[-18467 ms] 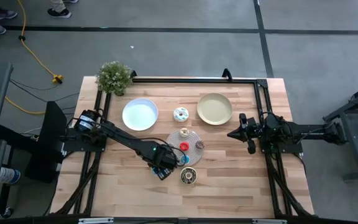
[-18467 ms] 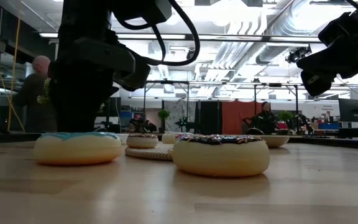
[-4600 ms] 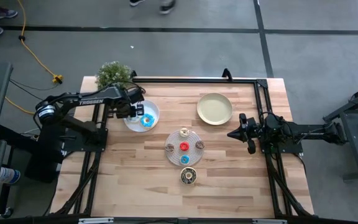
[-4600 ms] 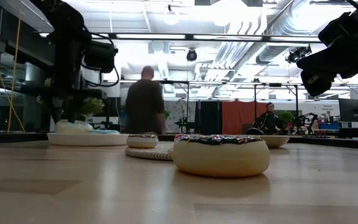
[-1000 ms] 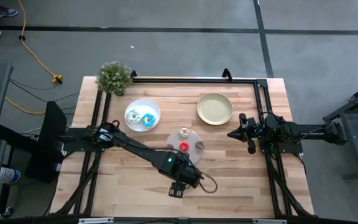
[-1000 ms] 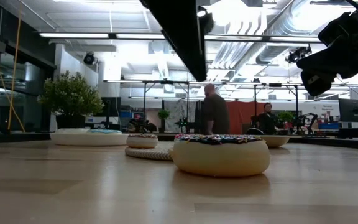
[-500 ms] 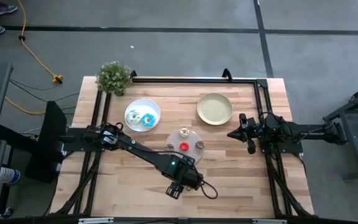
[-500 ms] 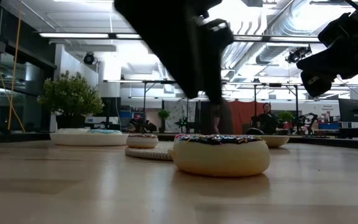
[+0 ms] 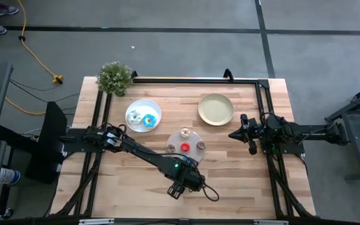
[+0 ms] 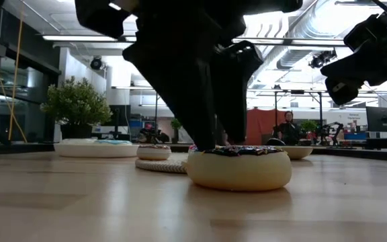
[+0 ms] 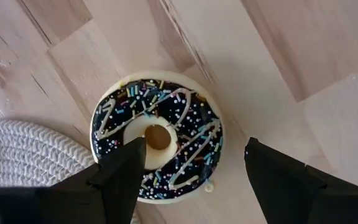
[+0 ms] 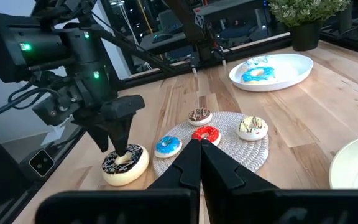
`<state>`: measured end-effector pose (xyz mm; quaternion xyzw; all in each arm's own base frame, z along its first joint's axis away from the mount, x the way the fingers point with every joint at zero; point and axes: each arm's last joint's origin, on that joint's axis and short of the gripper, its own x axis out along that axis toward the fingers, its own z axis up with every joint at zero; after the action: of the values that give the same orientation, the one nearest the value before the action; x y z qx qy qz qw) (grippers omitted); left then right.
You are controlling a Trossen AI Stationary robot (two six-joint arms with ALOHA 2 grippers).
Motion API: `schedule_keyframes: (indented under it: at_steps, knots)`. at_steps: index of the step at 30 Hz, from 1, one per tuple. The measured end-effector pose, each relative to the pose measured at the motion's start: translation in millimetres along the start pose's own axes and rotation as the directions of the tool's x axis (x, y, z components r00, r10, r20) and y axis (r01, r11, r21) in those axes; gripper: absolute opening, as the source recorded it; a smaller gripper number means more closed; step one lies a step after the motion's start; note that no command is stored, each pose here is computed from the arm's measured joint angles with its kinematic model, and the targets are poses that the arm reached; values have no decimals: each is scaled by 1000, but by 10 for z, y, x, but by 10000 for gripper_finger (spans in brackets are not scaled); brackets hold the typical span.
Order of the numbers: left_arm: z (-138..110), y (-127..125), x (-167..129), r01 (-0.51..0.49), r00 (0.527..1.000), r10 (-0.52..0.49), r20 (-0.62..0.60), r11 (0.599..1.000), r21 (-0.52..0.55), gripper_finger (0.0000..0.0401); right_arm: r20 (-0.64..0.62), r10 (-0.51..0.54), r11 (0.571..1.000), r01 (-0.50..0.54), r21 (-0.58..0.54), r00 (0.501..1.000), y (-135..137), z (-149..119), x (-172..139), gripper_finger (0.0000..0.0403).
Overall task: Pick & Place donuts
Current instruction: Put the big black donut on the white plate
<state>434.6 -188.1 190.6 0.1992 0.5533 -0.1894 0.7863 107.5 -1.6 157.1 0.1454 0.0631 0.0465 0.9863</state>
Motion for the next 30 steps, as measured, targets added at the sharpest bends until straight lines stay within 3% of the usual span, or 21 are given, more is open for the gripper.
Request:
schedule_keyframes:
  at_steps: [30]
  knots:
    - [-113,35,236,-27,1000,27,8,1000,-14,264,0,1,1000,-1,0,1000,1,0,0,0]
